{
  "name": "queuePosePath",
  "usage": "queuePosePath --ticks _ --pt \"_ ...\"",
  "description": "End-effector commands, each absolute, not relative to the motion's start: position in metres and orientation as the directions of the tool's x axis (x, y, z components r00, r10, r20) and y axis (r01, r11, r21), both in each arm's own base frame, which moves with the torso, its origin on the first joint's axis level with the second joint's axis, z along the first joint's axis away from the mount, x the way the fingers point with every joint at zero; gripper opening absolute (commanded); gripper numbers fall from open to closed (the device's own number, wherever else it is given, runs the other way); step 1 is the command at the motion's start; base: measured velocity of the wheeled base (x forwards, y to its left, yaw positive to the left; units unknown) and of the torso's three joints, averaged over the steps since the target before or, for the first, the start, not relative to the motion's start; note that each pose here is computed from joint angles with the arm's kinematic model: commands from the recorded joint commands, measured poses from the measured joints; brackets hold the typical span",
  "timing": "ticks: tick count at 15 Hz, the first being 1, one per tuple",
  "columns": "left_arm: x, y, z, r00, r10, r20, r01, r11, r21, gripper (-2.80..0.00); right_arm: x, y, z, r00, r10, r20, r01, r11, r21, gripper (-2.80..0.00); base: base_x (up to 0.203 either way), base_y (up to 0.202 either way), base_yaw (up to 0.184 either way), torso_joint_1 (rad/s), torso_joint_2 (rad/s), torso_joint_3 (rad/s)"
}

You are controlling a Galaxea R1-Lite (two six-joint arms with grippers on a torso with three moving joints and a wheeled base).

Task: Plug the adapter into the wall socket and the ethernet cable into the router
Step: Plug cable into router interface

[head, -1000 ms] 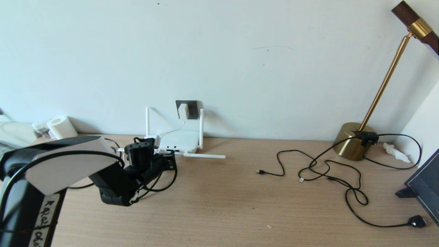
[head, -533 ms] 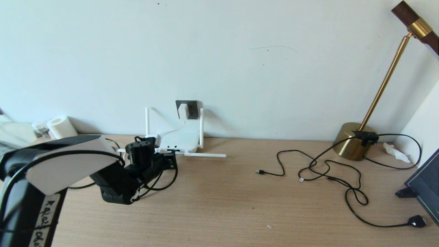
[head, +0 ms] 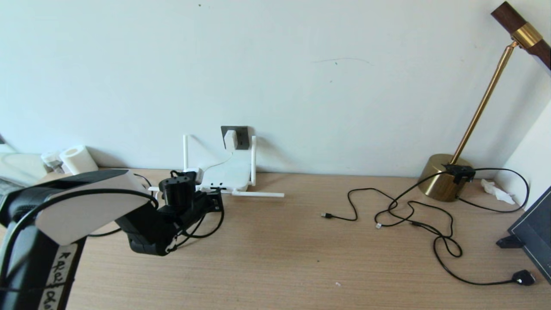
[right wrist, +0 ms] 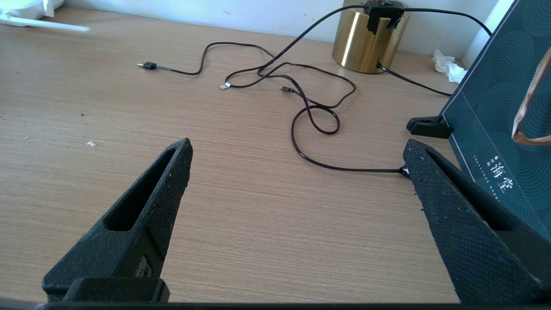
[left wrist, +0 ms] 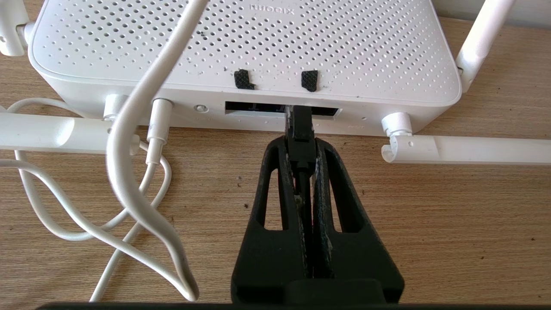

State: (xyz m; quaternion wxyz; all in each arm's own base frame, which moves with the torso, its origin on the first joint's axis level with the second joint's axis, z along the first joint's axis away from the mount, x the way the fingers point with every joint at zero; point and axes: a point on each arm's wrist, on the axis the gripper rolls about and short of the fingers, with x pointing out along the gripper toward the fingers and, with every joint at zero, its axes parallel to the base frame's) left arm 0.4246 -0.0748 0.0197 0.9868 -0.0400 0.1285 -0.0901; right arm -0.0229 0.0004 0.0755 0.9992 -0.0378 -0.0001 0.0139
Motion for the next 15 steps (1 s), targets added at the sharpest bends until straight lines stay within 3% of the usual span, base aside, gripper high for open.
queuePosePath --ticks 1,15 --pt "0.427 -0.077 0.02 0.952 -0.192 -0.237 0.171 0.98 -0.103 -2.8 -0.023 0.0 0.076 1.0 0.028 -0.002 -0.028 0.997 -0.077 0.0 0.0 0.0 0.0 0.0 0.0 0.0" --pt "0.434 -0.078 0.009 0.945 -0.19 -0.264 0.168 0.98 -0.105 -2.8 -0.023 0.0 0.075 1.0 0.028 -0.003 -0.029 0.997 -0.077 0.0 0.0 0.0 0.0 0.0 0.0 0.0"
